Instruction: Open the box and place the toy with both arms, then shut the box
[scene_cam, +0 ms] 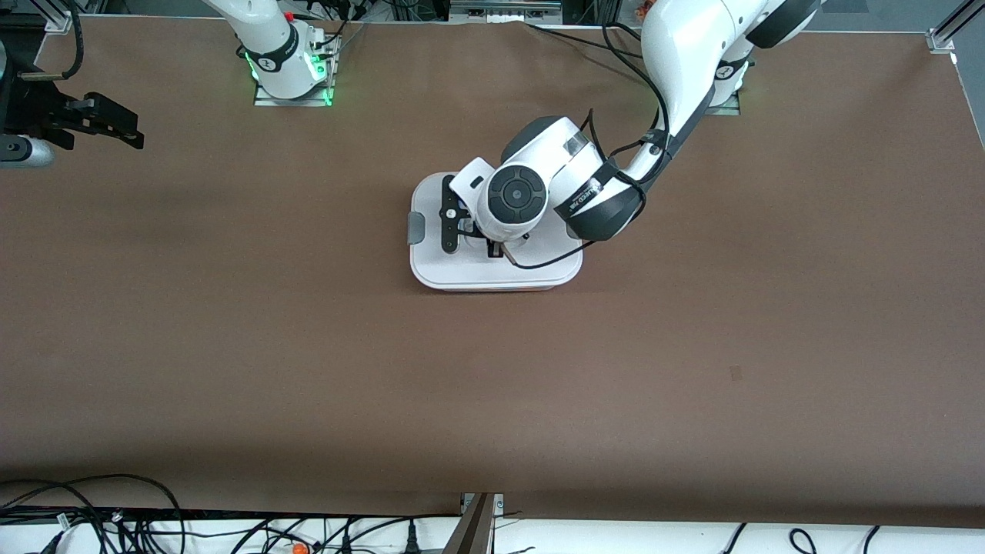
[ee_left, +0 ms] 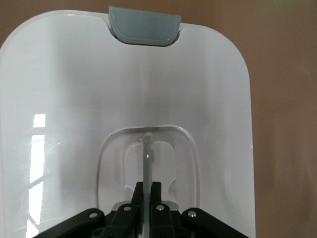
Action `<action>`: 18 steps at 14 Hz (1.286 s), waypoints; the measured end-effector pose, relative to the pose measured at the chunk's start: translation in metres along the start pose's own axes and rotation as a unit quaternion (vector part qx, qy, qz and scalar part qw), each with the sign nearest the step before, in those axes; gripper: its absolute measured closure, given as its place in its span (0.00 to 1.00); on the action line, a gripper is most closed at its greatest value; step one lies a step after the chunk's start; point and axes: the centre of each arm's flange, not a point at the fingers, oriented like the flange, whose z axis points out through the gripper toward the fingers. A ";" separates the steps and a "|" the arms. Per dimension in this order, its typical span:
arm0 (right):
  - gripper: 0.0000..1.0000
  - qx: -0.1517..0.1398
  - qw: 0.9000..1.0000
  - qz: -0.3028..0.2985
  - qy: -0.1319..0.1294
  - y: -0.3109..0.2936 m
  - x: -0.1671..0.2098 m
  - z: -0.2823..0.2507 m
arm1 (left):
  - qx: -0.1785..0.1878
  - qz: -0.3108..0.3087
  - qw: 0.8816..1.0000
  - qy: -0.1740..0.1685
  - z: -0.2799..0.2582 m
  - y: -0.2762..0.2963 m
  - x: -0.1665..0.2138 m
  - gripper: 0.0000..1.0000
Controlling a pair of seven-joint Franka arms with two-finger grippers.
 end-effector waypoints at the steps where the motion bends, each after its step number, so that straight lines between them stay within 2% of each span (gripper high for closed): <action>1: 0.00 0.000 1.000 0.000 0.000 0.000 0.000 0.000 | 0.000 0.001 1.000 0.000 0.000 0.000 0.000 0.93; 6: 0.00 0.001 1.000 0.007 0.000 0.006 0.000 0.000 | -0.004 0.004 1.000 -0.003 -0.001 0.002 0.000 0.93; 7: 0.00 0.001 1.000 0.007 0.000 0.007 0.000 0.000 | -0.009 0.004 1.000 -0.008 0.000 0.002 -0.002 0.88; 9: 0.00 0.001 1.000 0.008 0.000 0.007 0.000 0.000 | -0.016 0.001 1.000 -0.015 0.001 0.002 -0.005 0.70; 13: 0.00 0.001 1.000 0.009 0.000 0.006 0.000 0.000 | -0.004 -0.026 1.000 -0.007 -0.027 -0.001 -0.015 0.30; 16: 0.00 0.001 1.000 0.008 0.000 0.006 0.000 0.000 | 0.017 -0.121 0.992 -0.008 -0.089 0.023 -0.024 0.01; 18: 0.00 0.001 1.000 0.008 0.000 0.006 0.000 0.000 | 0.035 -0.183 0.982 -0.016 -0.133 0.041 -0.040 0.00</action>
